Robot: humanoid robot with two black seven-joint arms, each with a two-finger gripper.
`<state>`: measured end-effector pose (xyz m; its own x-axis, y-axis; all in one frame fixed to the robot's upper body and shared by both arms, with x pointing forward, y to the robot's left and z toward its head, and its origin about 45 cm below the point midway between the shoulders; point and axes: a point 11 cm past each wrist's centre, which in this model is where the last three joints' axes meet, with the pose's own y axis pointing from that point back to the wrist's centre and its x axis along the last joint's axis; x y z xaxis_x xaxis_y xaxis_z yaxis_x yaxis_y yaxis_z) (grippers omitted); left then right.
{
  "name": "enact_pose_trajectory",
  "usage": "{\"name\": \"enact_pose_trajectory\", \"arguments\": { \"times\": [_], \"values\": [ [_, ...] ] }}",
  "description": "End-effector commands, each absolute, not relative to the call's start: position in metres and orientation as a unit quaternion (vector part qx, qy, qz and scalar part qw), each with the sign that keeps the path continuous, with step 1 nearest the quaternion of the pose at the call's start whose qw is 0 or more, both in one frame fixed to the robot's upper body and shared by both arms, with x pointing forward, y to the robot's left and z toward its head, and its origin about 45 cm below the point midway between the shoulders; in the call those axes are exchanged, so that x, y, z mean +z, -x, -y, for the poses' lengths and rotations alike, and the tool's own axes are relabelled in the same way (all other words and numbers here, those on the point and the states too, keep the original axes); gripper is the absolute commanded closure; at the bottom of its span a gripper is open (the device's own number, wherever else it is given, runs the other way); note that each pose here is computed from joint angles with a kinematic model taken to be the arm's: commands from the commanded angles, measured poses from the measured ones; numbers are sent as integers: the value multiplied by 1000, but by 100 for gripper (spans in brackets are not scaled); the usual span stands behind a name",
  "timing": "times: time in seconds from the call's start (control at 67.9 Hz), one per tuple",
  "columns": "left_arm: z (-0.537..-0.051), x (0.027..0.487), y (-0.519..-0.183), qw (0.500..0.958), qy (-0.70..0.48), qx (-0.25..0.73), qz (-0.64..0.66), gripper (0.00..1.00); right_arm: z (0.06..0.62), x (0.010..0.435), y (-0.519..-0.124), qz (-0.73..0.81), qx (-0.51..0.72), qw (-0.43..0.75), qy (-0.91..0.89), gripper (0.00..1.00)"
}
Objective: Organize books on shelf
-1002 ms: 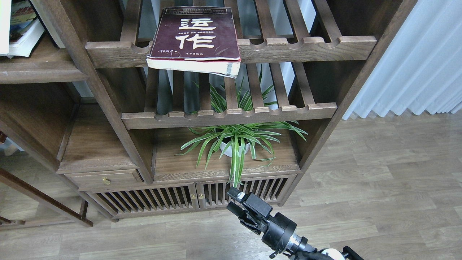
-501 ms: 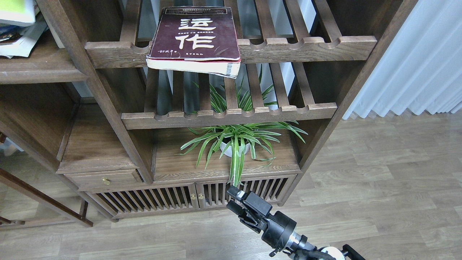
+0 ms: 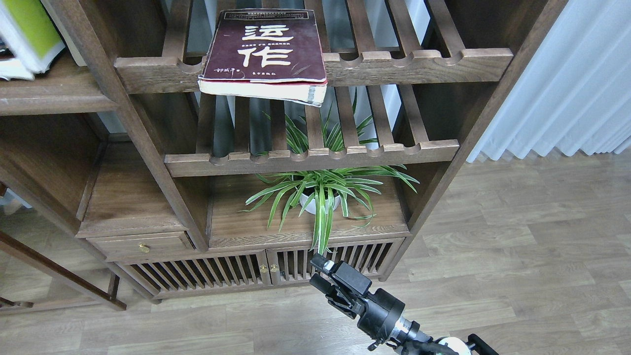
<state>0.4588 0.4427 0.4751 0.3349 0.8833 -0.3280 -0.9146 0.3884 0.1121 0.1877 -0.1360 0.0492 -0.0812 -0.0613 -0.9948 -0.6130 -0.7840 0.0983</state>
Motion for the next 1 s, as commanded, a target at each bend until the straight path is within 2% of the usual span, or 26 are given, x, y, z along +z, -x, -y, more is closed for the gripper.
{"name": "enact_pose_trajectory", "arguments": {
  "times": [0.0, 0.192, 0.501, 0.692, 0.855, 0.884, 0.987],
  "values": [
    [-437, 476, -454, 824, 32, 542, -163, 1, 136, 49, -188, -261, 688, 201, 647, 1],
    [-446, 475, -433, 823, -41, 552, -130, 1, 137, 48, -186, -262, 690, 202, 644, 1],
    [-488, 408, -385, 785, -139, 575, -184, 1, 138, 48, -186, -263, 690, 204, 642, 1],
    [-489, 375, -358, 777, -187, 561, -218, 0, 144, 49, -191, -271, 685, 212, 642, 1],
    [-485, 332, -333, 765, -234, 537, -266, 0, 148, 58, -199, -271, 674, 227, 649, 1],
    [-482, 304, -320, 756, -255, 524, -298, 1, 153, 65, -205, -275, 665, 240, 652, 1],
    [-461, 253, -296, 749, -270, 482, -365, 1, 157, 74, -213, -275, 653, 254, 658, 1]
  ]
}}
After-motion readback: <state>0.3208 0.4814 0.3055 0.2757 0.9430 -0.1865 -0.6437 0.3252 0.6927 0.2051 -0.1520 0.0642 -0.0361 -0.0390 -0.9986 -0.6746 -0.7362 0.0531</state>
